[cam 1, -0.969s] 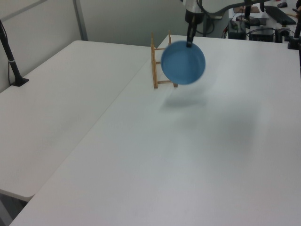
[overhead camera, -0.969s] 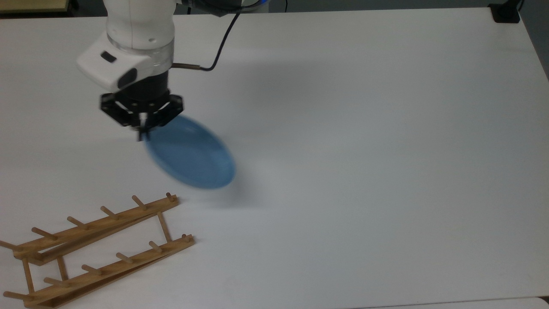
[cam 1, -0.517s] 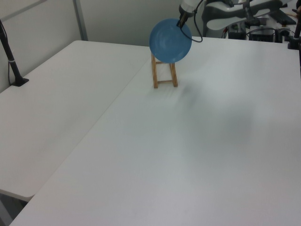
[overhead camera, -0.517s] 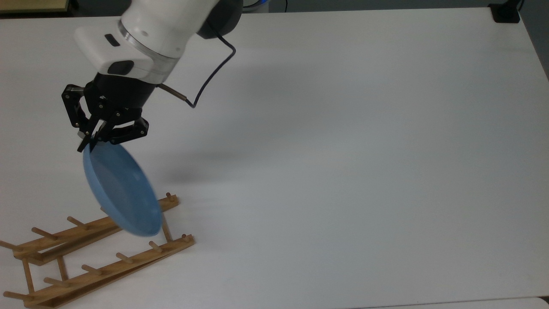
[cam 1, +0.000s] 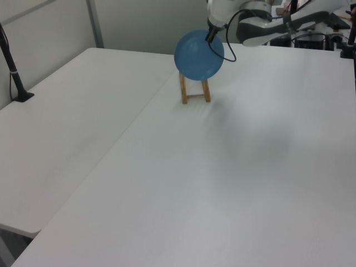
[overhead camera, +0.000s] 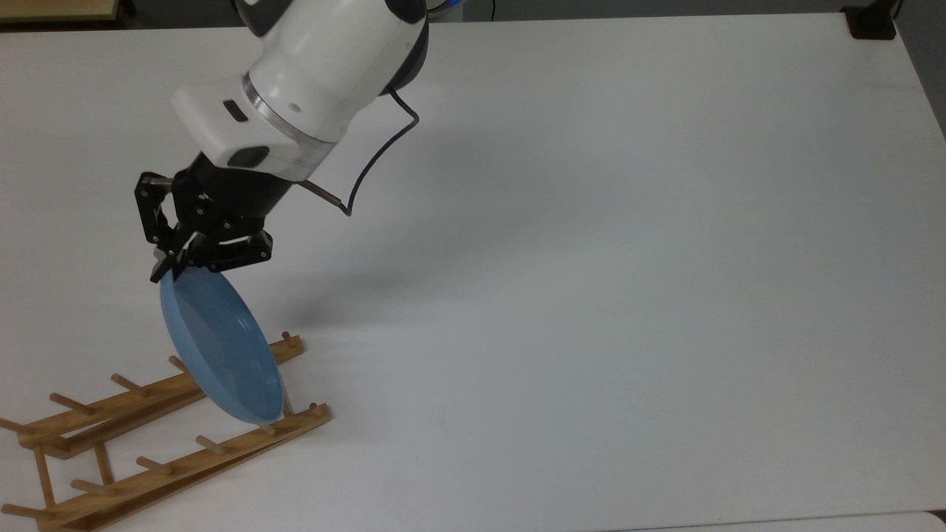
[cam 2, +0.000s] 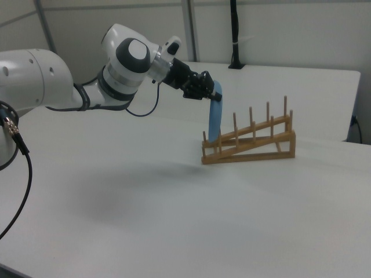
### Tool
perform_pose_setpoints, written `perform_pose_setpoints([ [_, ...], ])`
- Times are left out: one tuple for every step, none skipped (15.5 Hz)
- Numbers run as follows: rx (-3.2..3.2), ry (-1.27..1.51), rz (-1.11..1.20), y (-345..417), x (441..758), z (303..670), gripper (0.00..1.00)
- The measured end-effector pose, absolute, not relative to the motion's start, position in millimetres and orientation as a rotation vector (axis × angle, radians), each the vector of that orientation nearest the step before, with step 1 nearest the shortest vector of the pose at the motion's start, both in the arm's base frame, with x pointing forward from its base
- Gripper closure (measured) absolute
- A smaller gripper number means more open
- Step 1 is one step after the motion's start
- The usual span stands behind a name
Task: Place plate in plate rack
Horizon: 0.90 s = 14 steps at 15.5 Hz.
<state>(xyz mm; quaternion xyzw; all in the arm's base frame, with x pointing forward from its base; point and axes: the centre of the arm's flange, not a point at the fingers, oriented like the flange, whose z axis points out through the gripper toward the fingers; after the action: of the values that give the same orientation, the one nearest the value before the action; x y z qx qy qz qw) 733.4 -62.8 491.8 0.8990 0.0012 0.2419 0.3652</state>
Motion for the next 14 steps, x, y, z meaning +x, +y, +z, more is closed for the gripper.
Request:
perform_pose_setpoints([
  [2.312,0.009,0.614,-62.1,734.5,486.9,0.94],
  [2.313,0.013,0.607,-61.4,735.6,481.8,0.94],
  [2.313,0.019,0.603,-59.8,736.7,478.0,0.94],
  [2.314,0.029,0.597,-56.8,737.9,473.1,0.94],
  [2.313,0.04,0.591,-53.3,739.1,468.3,0.94],
  [2.311,0.049,0.587,-50.2,740.0,464.5,0.94],
  [2.31,0.057,0.585,-47.9,740.6,462.1,0.94],
  [2.307,0.062,0.583,-46.3,741.0,460.8,0.94],
  [2.304,0.069,0.583,-44.7,741.2,460.4,0.94],
  [2.301,0.075,0.584,-42.3,741.5,459.6,0.94],
  [2.3,0.082,0.582,-40.0,741.9,457.8,0.94],
  [2.299,0.089,0.578,-38.1,742.5,454.7,0.94],
  [2.296,0.095,0.573,-37.2,743.2,451.3,0.94],
  [2.296,0.099,0.567,-37.2,743.8,447.3,0.93],
])
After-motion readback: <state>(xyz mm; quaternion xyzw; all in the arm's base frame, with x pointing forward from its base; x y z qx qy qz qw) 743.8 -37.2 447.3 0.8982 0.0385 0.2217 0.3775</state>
